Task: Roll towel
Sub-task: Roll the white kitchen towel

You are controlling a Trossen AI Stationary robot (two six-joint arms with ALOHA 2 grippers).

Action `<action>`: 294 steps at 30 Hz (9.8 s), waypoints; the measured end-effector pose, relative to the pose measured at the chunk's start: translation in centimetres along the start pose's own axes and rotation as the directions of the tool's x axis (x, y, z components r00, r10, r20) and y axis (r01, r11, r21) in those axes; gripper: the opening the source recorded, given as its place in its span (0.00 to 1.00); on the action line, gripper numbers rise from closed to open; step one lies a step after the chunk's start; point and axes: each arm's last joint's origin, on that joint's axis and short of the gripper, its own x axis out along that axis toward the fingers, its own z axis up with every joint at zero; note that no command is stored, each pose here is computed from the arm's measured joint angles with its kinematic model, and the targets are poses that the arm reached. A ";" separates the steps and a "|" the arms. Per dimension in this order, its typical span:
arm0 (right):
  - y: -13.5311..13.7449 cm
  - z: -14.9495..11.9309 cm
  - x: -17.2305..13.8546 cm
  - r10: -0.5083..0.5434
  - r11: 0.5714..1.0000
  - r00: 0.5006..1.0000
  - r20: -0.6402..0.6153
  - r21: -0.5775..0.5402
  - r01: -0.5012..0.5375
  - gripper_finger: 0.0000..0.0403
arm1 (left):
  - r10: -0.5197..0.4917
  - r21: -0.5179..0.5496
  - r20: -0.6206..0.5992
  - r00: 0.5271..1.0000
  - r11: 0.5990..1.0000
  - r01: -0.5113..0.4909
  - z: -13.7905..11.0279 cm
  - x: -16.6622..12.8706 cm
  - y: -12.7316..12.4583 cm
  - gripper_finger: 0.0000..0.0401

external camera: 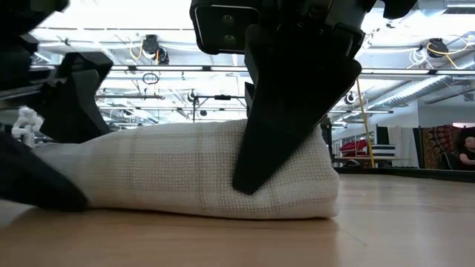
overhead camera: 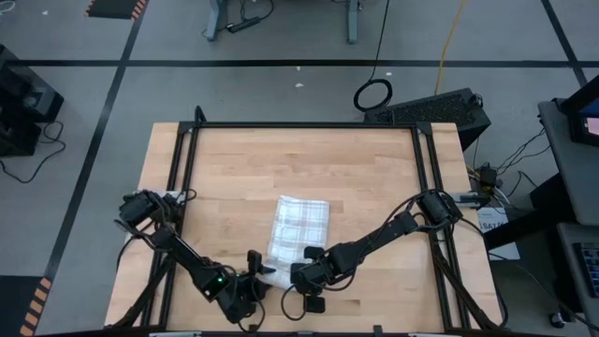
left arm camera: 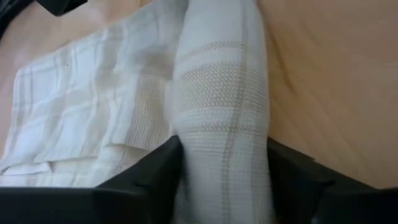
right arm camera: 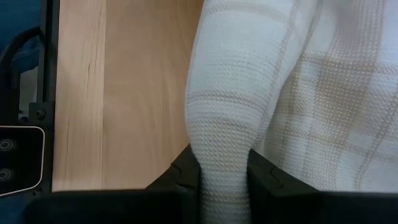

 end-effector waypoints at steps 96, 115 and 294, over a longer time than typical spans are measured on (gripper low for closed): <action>6.9 -6.5 2.0 -0.354 0.934 0.902 0.248 0.037 0.356 0.18 | -0.143 0.143 0.133 0.981 0.982 0.123 0.9 -2.1 -2.3 0.58; 6.9 -6.4 2.0 -0.346 0.937 0.904 0.250 0.051 0.345 0.19 | 0.023 0.141 0.179 0.984 0.989 -0.049 0.9 -1.2 -2.3 0.87; 6.7 -7.9 0.0 -0.559 0.692 0.764 0.322 -0.325 0.644 0.74 | -0.345 -0.559 -0.004 0.939 0.779 0.284 2.7 2.8 5.2 0.18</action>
